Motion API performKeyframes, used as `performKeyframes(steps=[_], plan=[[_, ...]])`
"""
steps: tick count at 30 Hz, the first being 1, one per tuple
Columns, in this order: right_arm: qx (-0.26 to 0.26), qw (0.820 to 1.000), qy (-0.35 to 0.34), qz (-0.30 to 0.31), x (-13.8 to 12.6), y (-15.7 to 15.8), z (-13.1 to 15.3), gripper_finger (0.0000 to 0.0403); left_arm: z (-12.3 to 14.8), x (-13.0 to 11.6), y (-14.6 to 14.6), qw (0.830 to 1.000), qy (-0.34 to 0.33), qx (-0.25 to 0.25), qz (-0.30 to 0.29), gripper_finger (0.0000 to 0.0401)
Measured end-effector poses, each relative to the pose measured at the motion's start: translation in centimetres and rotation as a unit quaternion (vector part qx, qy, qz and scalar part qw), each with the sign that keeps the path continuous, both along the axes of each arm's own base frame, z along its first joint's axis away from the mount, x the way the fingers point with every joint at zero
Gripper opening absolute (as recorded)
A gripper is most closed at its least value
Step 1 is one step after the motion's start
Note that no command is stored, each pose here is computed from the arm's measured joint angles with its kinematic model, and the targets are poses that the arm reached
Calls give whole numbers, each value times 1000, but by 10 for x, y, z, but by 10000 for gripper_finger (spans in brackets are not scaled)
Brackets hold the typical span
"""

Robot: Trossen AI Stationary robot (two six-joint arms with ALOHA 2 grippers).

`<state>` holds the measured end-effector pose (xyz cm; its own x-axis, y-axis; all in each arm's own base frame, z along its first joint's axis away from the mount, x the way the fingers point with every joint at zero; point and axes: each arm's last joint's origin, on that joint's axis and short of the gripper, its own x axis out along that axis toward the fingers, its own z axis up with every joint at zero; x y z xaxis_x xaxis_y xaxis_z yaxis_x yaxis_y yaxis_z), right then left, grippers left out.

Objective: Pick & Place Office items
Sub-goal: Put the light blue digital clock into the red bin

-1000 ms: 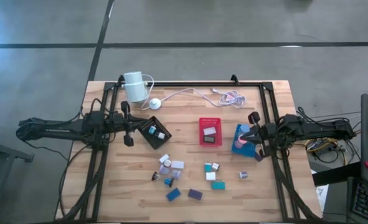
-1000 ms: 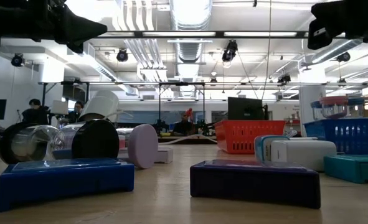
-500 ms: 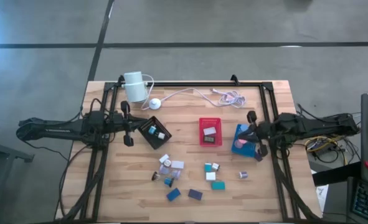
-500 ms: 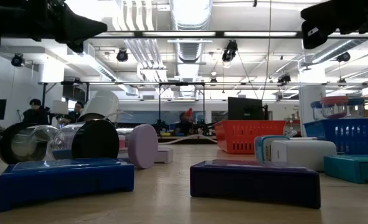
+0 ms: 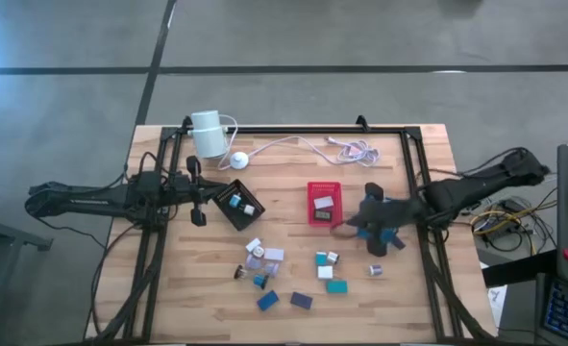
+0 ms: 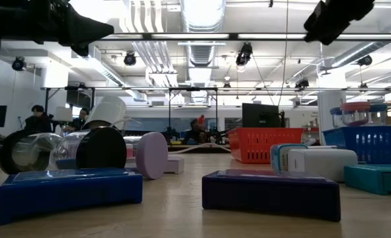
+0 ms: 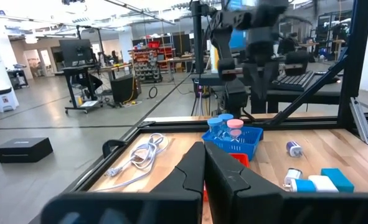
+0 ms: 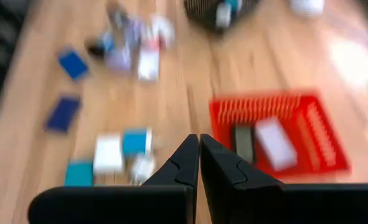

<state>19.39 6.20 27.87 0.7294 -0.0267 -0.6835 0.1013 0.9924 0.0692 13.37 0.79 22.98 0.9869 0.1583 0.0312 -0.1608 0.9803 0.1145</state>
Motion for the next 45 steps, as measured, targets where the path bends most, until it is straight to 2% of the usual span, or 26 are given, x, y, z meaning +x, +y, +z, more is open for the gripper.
performKeyframes(steps=[5,8,11,15,17,20,25,28,31,34,40,45], plan=[[-11,990,143,-13,15,31,5,13,0,0,0,1000,0,1,0,12],[-21,978,205,-11,22,51,4,13,0,0,0,1000,1,8,0,12],[-20,971,238,-1,29,71,5,13,0,0,0,1000,2,13,0,12],[-22,969,245,16,41,91,5,21,0,0,0,1000,3,17,1,12],[-2,967,254,14,46,98,5,38,0,0,0,1000,2,15,1,12],[28,961,273,17,53,106,2,76,0,0,0,1000,2,11,1,12],[8,961,276,12,57,118,-12,148,0,0,0,1000,1,7,0,12],[16,963,268,9,61,124,-25,189,0,0,0,1000,1,7,0,12],[25,967,254,12,66,127,-39,224,0,0,0,1000,0,6,0,12],[13,963,267,12,66,127,-53,252,0,0,0,1000,0,6,0,12],[18,960,279,3,69,130,-72,288,0,0,0,1000,1,6,0,12],[36,962,271,7,76,136,-84,294,0,0,0,1000,1,6,0,12]])
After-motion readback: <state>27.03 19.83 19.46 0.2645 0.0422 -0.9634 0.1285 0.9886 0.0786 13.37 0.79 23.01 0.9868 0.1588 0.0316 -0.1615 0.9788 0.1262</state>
